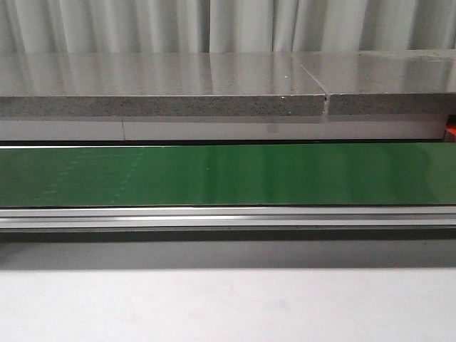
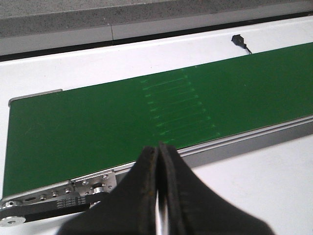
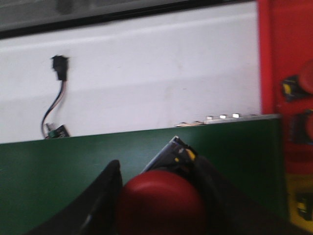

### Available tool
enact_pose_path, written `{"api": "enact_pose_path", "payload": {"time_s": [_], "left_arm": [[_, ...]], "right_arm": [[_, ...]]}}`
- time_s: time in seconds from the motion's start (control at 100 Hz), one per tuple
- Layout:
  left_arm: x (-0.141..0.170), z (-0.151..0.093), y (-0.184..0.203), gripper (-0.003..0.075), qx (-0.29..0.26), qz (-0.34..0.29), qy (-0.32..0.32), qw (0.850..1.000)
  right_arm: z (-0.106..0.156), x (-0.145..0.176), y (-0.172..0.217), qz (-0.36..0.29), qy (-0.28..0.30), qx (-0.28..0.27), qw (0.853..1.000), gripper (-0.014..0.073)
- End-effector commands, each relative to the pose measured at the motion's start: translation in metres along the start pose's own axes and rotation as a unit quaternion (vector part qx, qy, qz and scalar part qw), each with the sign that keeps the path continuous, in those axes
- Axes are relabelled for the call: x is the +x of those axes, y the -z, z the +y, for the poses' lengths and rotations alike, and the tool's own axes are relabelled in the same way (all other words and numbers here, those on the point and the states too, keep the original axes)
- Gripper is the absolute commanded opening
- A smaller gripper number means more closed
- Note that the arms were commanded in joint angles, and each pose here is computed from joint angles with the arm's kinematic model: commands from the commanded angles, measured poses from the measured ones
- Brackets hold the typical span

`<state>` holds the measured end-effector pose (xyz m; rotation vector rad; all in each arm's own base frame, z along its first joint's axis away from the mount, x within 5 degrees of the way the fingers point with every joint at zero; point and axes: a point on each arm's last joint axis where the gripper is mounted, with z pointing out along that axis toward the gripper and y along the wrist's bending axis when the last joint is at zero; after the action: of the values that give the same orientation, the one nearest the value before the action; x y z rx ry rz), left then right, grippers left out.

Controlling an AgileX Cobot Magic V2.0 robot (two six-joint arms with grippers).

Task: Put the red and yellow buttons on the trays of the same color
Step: 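Carry the red button with the right gripper into the red tray and release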

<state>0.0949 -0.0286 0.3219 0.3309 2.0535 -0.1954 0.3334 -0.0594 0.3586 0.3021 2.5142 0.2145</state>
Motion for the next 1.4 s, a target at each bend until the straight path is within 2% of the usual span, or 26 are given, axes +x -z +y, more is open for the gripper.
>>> {"api": "enact_pose_path", "payload": {"time_s": [0.0, 0.18, 0.32, 0.63, 0.88, 1.18, 1.39], "left_arm": [[-0.013, -0.001, 0.004, -0.0021, 0.002, -0.044, 0.004, 0.999], [-0.013, -0.001, 0.004, -0.0021, 0.002, -0.044, 0.004, 0.999], [-0.013, -0.001, 0.004, -0.0021, 0.002, -0.044, 0.004, 0.999], [-0.013, -0.001, 0.004, -0.0021, 0.002, -0.044, 0.004, 0.999], [-0.013, -0.001, 0.004, -0.0021, 0.002, -0.044, 0.004, 0.999], [-0.013, -0.001, 0.004, -0.0021, 0.002, -0.044, 0.004, 0.999], [-0.013, -0.001, 0.004, -0.0021, 0.002, -0.044, 0.004, 0.999]], "right_arm": [[-0.019, -0.009, 0.03, -0.057, -0.033, 0.037, 0.997, 0.012], [-0.061, -0.009, 0.04, -0.074, -0.098, 0.117, 0.986, 0.012], [-0.083, -0.01, 0.038, -0.079, -0.124, 0.139, 0.979, 0.012], [-0.111, -0.015, -0.005, -0.06, -0.143, 0.149, 0.977, 0.012], [-0.142, -0.014, -0.034, -0.053, -0.188, 0.162, 0.967, 0.012], [-0.157, -0.016, -0.078, -0.061, -0.214, 0.142, 0.965, 0.012], [-0.163, -0.015, -0.095, -0.066, -0.219, 0.141, 0.963, 0.012]]}}
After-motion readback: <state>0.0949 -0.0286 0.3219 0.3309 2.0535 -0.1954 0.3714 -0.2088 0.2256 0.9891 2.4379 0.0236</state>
